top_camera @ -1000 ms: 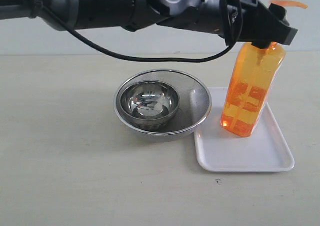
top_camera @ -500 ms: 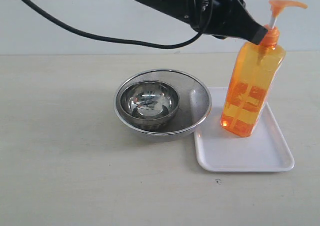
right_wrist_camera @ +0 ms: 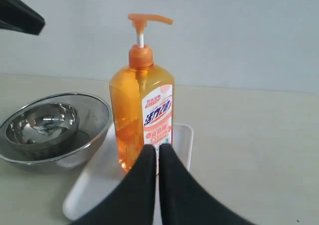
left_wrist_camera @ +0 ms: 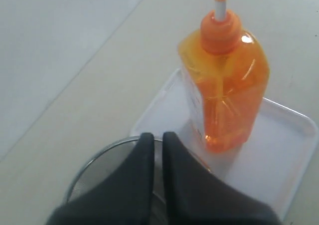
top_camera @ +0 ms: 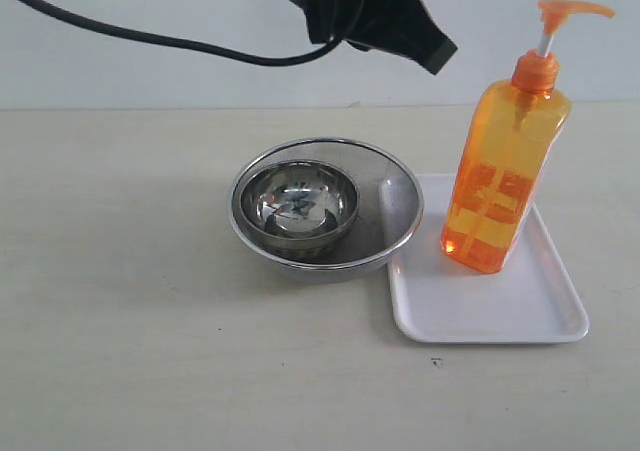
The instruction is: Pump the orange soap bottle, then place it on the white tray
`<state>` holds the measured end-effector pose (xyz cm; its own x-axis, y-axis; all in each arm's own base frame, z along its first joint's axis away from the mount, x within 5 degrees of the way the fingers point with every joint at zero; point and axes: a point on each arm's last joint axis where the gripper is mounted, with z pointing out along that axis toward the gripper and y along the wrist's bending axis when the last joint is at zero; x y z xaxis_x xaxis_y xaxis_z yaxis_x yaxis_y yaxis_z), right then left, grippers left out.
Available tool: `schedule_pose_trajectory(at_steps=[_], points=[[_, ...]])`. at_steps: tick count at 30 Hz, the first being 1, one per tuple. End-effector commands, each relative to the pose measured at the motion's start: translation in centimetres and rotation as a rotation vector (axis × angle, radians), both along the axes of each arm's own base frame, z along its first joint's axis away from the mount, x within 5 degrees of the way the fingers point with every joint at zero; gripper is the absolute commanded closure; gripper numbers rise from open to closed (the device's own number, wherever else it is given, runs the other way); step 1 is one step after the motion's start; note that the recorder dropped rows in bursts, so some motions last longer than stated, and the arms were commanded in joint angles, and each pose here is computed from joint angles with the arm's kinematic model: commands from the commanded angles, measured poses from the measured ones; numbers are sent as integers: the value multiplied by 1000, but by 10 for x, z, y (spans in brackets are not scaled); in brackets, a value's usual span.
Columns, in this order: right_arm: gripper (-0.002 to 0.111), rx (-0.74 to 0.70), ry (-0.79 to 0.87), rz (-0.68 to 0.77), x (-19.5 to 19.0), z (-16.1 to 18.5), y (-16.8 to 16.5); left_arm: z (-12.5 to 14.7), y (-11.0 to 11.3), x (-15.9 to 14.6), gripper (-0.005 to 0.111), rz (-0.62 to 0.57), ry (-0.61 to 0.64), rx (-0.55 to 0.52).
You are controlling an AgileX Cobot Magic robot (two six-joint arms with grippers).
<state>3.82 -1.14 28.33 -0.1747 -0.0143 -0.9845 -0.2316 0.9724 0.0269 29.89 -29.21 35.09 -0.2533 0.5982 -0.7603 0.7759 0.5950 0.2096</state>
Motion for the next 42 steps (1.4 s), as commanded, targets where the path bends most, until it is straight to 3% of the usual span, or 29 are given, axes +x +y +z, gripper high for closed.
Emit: schedule_pose_trajectory(at_steps=[1, 13, 22, 31, 42], points=[[108, -62, -36, 18, 9, 7, 6, 20, 14, -7, 102, 36, -38, 18], [108, -124, -23, 64, 28, 9, 23, 39, 48, -28, 102, 122, -91, 37], [108, -84, -55, -2, 30, 13, 18, 37, 86, -54, 102, 237, -118, 35], [108, -97, -62, -11, 32, 13, 18, 43, 125, -92, 102, 303, -153, -98], [108, -88, -90, -5, 37, 22, 22, 31, 164, -125, 102, 390, -159, -167]])
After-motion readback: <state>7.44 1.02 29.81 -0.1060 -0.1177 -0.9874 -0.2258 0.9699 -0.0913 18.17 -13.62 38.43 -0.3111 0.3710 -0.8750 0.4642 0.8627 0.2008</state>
